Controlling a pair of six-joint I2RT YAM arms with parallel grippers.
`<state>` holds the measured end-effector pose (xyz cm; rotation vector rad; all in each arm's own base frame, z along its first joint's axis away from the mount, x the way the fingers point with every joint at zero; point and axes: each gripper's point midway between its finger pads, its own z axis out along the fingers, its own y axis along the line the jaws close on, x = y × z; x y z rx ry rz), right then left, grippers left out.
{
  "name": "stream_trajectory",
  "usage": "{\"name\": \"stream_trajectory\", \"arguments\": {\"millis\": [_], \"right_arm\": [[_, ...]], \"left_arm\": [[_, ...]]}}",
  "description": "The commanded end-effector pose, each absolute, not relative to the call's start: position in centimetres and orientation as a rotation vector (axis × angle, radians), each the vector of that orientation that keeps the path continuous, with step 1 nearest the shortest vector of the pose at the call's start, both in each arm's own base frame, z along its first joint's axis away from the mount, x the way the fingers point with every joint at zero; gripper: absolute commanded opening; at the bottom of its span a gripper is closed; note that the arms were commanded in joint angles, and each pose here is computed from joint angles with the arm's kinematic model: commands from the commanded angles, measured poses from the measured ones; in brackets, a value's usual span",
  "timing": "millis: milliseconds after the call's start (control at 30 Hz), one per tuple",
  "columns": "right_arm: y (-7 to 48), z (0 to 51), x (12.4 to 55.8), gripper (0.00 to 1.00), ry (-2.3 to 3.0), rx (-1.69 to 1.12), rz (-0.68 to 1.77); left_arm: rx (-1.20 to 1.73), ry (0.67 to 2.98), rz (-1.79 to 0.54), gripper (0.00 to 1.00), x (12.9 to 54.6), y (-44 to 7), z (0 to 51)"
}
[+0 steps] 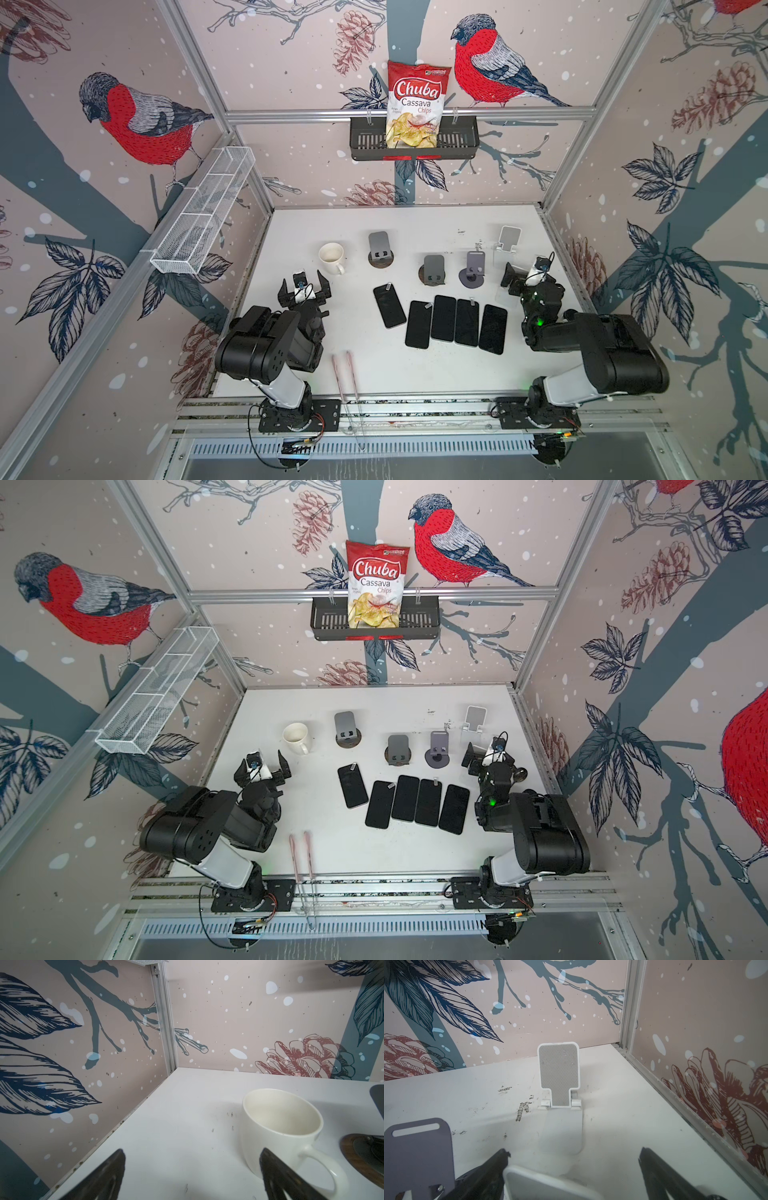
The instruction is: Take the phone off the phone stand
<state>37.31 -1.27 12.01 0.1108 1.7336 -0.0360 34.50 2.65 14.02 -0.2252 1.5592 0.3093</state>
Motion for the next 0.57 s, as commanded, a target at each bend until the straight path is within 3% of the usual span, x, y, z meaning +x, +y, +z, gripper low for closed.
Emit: {"name": "stream_trajectory", "arguments": {"millis": [0, 533], "right_arm": [[-1.46, 12.43, 37.47, 0.99, 1.717, 0.13, -0.034], [-1.48, 12.44, 37.47, 0.99, 1.717, 0.131, -0.035]], "left_arm": [[-0.248, 1.598, 0.306, 1.0, 36.12, 2.89, 13.74], [-0.272, 1.617, 0.286, 1.0, 36.42, 3.5, 13.44]]}}
